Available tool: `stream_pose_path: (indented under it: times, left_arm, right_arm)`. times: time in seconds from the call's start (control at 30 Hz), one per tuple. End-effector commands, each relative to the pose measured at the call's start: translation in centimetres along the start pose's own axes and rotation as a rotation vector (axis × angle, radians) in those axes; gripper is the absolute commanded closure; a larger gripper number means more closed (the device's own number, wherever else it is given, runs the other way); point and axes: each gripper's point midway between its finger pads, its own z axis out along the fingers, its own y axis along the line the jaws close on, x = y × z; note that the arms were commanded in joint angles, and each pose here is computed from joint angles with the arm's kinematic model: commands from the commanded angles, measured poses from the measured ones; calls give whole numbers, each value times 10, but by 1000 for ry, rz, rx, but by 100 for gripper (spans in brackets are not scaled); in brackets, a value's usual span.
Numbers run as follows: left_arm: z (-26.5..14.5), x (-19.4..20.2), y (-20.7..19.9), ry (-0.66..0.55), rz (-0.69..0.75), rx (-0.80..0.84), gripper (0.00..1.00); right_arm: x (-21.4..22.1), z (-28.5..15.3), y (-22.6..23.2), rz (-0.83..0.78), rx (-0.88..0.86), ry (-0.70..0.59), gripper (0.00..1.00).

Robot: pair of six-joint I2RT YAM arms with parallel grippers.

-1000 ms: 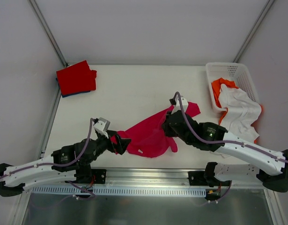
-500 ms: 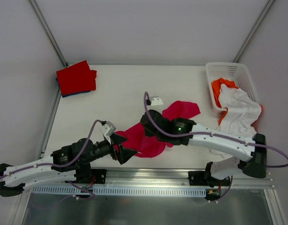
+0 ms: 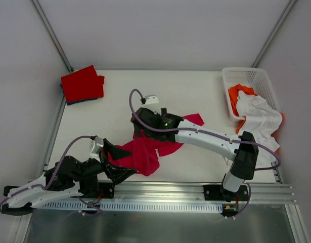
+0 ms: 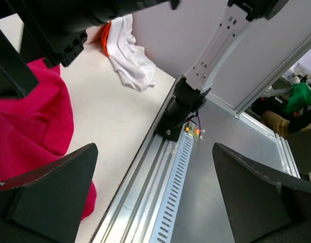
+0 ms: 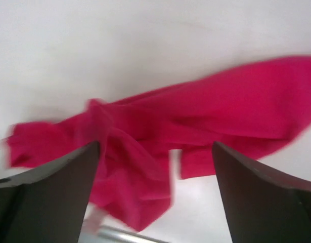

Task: Fold and stack the t-shirts
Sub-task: Flatten the tshirt out

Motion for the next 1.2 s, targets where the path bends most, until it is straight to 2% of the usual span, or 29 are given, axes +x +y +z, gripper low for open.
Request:
stream_pose_path:
  times: [0.0,0.03,0.07,0.23,0.27,0.33,0.37,0.43,0.47,0.57,0.63,0.8,0.87,0.9,0.97,1.0,1.03,1.17]
  left_arm:
    - [7,9,2,42,-7,-10,1]
    - [10,11,3,55,-9,-19,2]
    - [15,20,8,96,-6,-49,2]
    - [37,40,22,186,-4,-132,2]
    - [45,55,29,243,0,-163,2]
    - [57,63,34,271,-10,-193,5]
    - [62,83,47,337,-10,-262,6]
    - [67,91,72,341,-33,-416,7]
    - [67,110,87,396,-30,-492,7]
    - [66,135,112,452,-40,-635,7]
    - [65,150,122,493,-40,-694,7]
    - [61,159,137,500,-35,-783,10]
    - [60,161,140,498,-33,-799,19]
    - [58,162,142,497,-29,-808,34]
    - [57,161,143,494,-26,-810,52]
    - [57,159,142,492,-20,-805,66]
    - [57,155,140,485,-22,-796,97]
    - [52,132,126,474,-14,-748,100]
  right_arm:
    - [18,16,-96,54,234,72,0]
    - [16,15,-119,86,280,63,1]
    - [34,18,-137,83,326,89,1]
    - [54,9,-187,121,429,86,1]
    - [56,5,-191,134,428,79,1]
    - [71,8,-196,140,436,97,0]
    - [75,8,-196,147,429,98,1]
    - [90,12,-198,151,421,123,1]
    - [94,13,-198,155,419,129,0]
    - [108,20,-196,162,395,145,0]
    - [117,23,-199,156,394,162,0]
    - [128,30,-204,158,403,185,0]
    - [129,32,-202,167,388,186,0]
    - [131,33,-203,169,387,189,1]
    - [133,34,-203,169,385,194,1]
    - [134,34,-205,171,389,197,0]
    - [134,35,-204,172,385,197,0]
    - [136,35,-201,178,370,205,1]
